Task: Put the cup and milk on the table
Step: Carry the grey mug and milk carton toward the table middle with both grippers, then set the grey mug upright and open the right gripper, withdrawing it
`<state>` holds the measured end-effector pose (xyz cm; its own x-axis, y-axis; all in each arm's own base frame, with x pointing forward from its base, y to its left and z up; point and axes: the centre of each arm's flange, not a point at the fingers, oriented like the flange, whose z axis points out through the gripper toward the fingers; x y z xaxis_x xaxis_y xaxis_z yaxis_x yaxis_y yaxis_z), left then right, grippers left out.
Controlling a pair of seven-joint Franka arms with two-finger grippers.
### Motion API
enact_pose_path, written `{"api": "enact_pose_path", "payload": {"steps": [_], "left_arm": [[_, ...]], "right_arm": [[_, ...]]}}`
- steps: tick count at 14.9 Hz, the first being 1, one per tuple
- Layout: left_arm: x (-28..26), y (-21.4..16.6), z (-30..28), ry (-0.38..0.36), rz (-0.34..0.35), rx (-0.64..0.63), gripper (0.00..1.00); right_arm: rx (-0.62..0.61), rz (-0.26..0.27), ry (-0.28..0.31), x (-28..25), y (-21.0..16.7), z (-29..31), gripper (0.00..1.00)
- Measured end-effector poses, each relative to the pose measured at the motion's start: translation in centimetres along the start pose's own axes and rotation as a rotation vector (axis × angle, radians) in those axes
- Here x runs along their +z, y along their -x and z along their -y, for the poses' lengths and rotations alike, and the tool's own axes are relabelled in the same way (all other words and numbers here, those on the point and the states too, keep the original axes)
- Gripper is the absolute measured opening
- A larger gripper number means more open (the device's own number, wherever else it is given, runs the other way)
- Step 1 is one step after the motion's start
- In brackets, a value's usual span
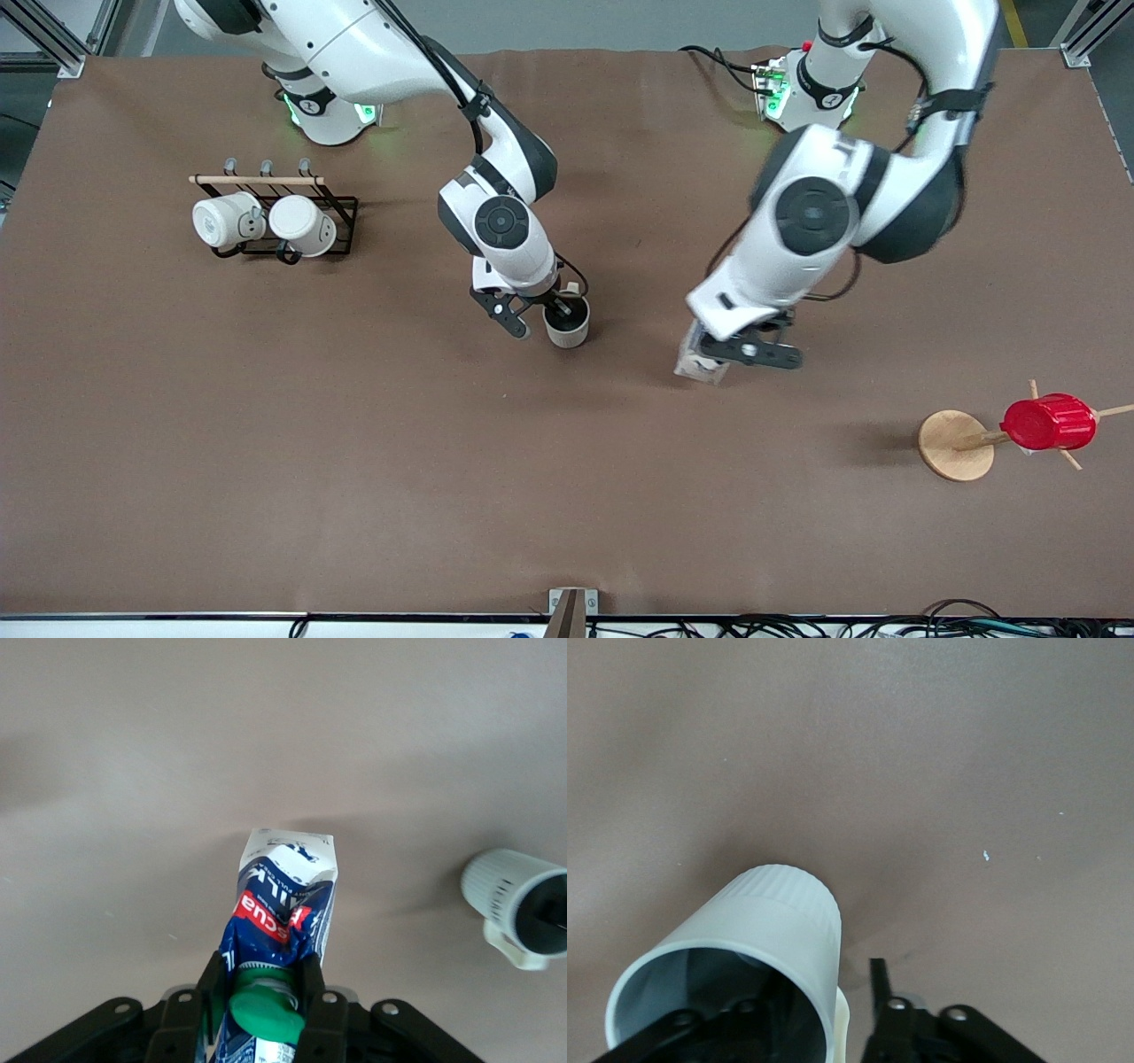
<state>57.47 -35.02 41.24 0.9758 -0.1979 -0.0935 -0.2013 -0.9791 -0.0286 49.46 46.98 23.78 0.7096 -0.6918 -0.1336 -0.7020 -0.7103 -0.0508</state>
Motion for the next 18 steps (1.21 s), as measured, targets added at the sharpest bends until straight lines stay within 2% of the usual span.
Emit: {"api": "enact_pose_path", "payload": {"steps": [3, 5, 6, 10, 14, 18], "left_arm": [[1.2, -0.4, -5.4, 0.025, 0.036, -0.035, 0.37], [2.0, -0.5, -7.2, 0.049, 0.053, -0.039, 0.37], [2.3, -0.4, -7.8, 0.061, 0.065, -0.039, 0.37], [4.3, 0.1, -9.8, 0.078, 0.104, -0.042, 0.37], [5.4, 0.1, -10.8, 0.076, 0.103, -0.046, 0.37], [5.1, -0.6, -9.8, 0.075, 0.093, -0.061, 0.37]], "right_arm": [[-0.022, -0.020, 0.021, -3.8, -1.8, 0.2, 0.71], [-0.088, -0.028, 0.039, -9.9, -6.2, -0.8, 0.94], [-0.128, -0.029, 0.047, -13.3, -8.8, -1.8, 1.00], [-0.304, -0.023, 0.080, -23.6, -17.9, -7.8, 1.00], [-0.460, -0.010, 0.087, -29.6, -27.4, -15.3, 1.00], [-0.610, -0.047, 0.079, -34.9, -34.5, -22.4, 1.00]]}}
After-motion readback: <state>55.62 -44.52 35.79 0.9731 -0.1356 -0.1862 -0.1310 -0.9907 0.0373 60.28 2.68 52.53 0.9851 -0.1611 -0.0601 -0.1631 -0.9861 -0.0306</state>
